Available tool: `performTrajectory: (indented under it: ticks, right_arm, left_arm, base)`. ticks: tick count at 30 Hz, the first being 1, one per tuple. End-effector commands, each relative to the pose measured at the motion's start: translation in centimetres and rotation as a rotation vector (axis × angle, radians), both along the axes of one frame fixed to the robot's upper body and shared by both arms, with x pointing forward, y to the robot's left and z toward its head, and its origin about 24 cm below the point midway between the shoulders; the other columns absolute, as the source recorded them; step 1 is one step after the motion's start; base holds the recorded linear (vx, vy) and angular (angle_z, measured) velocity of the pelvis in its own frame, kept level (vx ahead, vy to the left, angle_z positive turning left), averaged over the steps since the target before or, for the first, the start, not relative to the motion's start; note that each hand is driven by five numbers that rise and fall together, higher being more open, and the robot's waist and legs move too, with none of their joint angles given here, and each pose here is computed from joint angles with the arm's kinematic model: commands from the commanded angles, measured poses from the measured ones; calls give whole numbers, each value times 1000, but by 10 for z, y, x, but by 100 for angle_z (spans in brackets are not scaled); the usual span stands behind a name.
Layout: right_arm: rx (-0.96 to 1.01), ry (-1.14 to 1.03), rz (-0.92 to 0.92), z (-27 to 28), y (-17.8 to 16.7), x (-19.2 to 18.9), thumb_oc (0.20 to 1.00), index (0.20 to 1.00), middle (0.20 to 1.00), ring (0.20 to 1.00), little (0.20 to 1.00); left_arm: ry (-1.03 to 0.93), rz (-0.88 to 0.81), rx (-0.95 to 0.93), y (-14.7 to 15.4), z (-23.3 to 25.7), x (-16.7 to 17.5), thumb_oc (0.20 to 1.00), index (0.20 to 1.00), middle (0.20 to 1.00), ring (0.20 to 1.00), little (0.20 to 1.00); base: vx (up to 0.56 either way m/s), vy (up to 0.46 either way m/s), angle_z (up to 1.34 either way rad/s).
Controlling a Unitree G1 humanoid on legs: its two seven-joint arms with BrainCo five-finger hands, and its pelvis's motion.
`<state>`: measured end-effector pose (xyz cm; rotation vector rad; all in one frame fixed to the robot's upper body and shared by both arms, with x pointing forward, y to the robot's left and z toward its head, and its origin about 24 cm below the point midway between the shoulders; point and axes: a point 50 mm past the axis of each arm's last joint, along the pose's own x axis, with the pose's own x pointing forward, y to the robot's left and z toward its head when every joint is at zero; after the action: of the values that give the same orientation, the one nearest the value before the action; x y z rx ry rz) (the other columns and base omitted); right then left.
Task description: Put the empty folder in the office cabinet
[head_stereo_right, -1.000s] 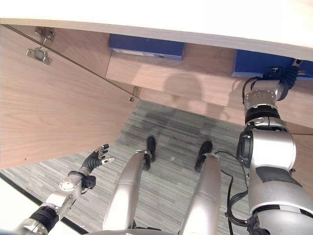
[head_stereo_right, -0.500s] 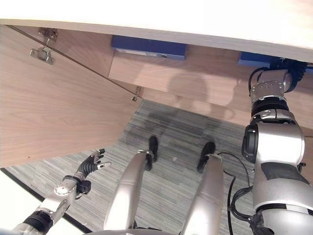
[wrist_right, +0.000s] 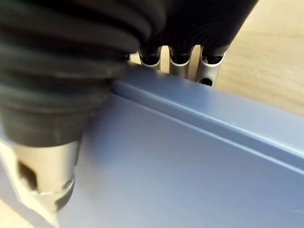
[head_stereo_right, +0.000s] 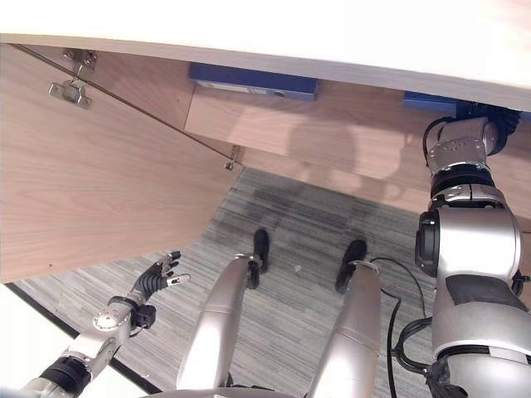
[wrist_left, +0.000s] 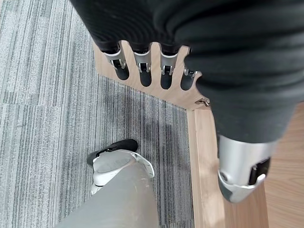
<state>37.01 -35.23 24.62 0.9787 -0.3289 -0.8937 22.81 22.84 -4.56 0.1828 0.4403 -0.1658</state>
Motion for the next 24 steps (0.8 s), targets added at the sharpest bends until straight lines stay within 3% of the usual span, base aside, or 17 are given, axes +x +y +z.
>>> performTrajectory:
  ticks: [1,5,16,24]
  right_arm:
    - [-192,-71,-8,68,-9,-11,1000,1000,1000,1000,1000]
    - [-168,83,-2,46,-12,-9,1000,1000,1000,1000,1000]
    - [-47,214,31,-8,2,1,1000,1000,1000,1000,1000]
    - [234,364,-64,-73,-5,-16,1000,1000,1000,1000,1000]
  left_arm:
    - [-24,1,100,19,9,5,1000,1000,1000,1000,1000]
    - [-25,15,143,25,10,6,1000,1000,1000,1000,1000]
    - [-17,24,156,17,3,4,1000,1000,1000,1000,1000]
    - [-11,1,159,4,-3,7,1000,1000,1000,1000,1000]
  base:
    - [11,-2,4]
    - [10,-5,3]
    - [0,0,0]
    - [0,6,0]
